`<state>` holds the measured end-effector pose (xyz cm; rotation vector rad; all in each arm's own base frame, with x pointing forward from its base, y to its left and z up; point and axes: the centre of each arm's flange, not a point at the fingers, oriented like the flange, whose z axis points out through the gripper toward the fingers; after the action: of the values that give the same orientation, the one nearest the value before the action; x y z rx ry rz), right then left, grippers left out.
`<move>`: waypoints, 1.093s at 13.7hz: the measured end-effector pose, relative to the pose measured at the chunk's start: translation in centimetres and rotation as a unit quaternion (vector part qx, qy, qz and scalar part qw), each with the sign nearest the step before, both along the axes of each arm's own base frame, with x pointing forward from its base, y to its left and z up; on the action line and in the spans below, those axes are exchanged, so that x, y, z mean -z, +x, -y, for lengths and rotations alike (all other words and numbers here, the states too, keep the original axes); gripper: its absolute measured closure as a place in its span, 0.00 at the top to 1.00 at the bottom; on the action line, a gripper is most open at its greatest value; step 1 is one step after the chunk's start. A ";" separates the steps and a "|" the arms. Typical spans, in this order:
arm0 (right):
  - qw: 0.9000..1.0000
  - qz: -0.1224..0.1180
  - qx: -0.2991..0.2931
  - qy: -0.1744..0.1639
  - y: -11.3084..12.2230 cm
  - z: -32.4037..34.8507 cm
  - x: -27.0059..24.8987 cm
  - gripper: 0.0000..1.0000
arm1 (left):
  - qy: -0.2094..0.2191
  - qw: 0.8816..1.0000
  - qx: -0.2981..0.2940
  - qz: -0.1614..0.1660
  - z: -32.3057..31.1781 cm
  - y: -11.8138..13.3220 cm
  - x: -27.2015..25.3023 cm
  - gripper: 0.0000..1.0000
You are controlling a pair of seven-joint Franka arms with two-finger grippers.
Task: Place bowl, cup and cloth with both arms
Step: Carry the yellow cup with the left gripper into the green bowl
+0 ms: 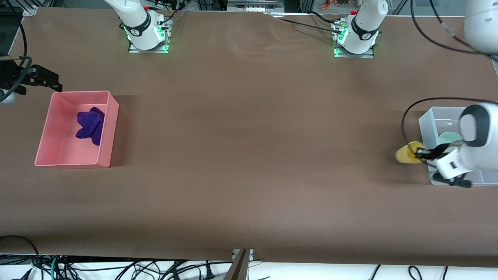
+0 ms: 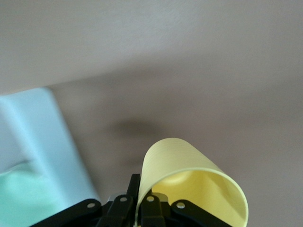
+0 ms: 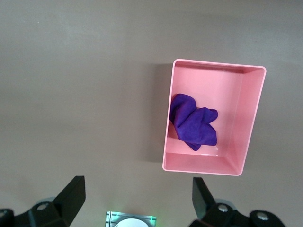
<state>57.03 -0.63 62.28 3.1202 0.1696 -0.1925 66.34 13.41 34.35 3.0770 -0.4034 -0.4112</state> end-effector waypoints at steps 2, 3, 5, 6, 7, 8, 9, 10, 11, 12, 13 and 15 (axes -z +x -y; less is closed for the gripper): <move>1.000 0.000 0.000 0.000 0.0 0.0 0.0 1.00 | 0.026 0.998 0.053 -0.005 -4.5 -0.8 -3.2 0.04; 1.000 0.000 0.000 0.000 0.0 0.0 0.0 1.00 | 0.031 0.997 0.069 -0.007 -7.4 -1.5 -3.6 0.04; 1.000 0.002 0.000 0.000 0.1 0.0 0.0 1.00 | 0.029 0.996 0.085 0.002 -13.4 -3.1 -2.5 0.04; 1.000 0.004 0.000 0.000 0.1 0.0 -0.1 1.00 | 0.027 0.995 0.095 0.015 -16.0 -3.8 -1.0 0.04; 1.000 0.004 0.000 0.000 0.1 0.0 -0.1 1.00 | 0.026 0.994 0.106 0.027 -18.2 -4.4 0.8 0.04; 1.000 0.005 -0.001 0.000 0.1 -0.1 -0.1 1.00 | 0.024 0.993 0.113 0.034 -19.6 -4.9 2.9 0.04; 1.000 0.005 -0.002 0.000 0.1 -0.2 -0.1 1.00 | 0.020 0.993 0.115 0.036 -20.5 -5.3 4.7 0.04; 1.000 0.005 -0.003 0.000 0.1 -0.3 -0.1 1.00 | 0.014 0.993 0.112 0.036 -20.9 -5.5 6.4 0.04; 1.000 0.006 -0.004 0.000 0.1 -0.4 -0.1 1.00 | 0.006 0.993 0.109 0.035 -20.9 -5.5 7.8 0.04; 1.000 0.007 -0.005 0.000 0.2 -0.5 -0.1 1.00 | -0.003 0.994 0.107 0.032 -20.6 -5.6 8.8 0.04; 1.000 0.008 -0.005 0.000 0.2 -0.6 -0.1 1.00 | -0.009 0.994 0.105 0.030 -20.5 -5.6 9.6 0.04; 1.000 0.011 -0.005 0.000 0.3 -0.5 -0.2 1.00 | -0.010 0.994 0.105 0.030 -20.4 -5.5 9.7 0.17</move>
<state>57.30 -0.11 62.47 3.1201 0.1850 -0.1564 60.82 33.80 24.61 3.0426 -0.7323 -0.3153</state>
